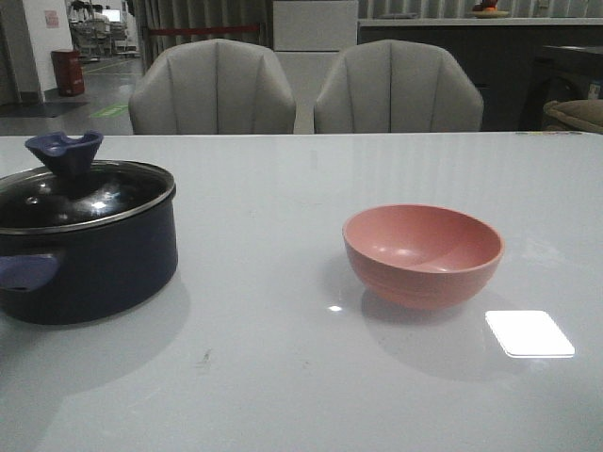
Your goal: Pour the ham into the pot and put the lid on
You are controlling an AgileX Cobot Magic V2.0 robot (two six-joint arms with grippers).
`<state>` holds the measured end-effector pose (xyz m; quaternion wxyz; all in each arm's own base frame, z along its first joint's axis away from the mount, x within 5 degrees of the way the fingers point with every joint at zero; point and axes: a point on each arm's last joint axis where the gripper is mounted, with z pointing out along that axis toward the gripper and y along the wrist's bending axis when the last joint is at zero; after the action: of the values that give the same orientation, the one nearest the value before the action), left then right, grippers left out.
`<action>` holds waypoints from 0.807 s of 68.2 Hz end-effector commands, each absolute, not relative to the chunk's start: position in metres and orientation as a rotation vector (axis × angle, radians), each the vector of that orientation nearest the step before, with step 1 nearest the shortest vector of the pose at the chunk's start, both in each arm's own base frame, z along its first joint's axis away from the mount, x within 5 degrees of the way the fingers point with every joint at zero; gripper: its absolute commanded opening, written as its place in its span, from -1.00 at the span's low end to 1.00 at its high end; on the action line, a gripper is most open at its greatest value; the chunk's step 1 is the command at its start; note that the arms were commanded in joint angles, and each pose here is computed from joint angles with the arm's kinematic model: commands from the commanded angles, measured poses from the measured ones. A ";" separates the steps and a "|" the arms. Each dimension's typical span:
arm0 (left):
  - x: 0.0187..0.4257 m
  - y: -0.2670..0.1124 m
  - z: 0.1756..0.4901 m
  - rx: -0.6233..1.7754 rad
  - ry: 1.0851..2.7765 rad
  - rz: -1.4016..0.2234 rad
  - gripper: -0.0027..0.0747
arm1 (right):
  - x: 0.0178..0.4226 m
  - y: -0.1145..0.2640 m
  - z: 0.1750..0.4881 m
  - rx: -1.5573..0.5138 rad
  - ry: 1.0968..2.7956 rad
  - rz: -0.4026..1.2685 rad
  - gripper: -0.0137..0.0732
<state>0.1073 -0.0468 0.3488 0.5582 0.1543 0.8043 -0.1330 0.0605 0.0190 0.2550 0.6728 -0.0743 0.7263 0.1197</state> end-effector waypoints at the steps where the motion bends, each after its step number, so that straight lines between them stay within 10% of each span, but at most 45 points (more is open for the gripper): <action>1: 0.092 -0.041 0.350 0.328 1.752 -0.350 0.17 | 0.061 0.017 0.271 -0.145 1.533 0.250 -0.31; 21: 0.057 -0.027 0.315 0.312 1.685 -0.370 -0.66 | 0.061 0.017 0.271 -0.145 1.533 0.250 -0.31; 55: 0.048 -0.024 0.314 0.305 1.652 -0.382 -0.64 | 0.061 0.017 0.271 -0.145 1.533 0.250 -0.31</action>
<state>0.0468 -0.0235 0.3000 0.6214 0.1427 0.7549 -0.1537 0.0605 0.0190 0.2550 0.6728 -0.0743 0.7263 0.1197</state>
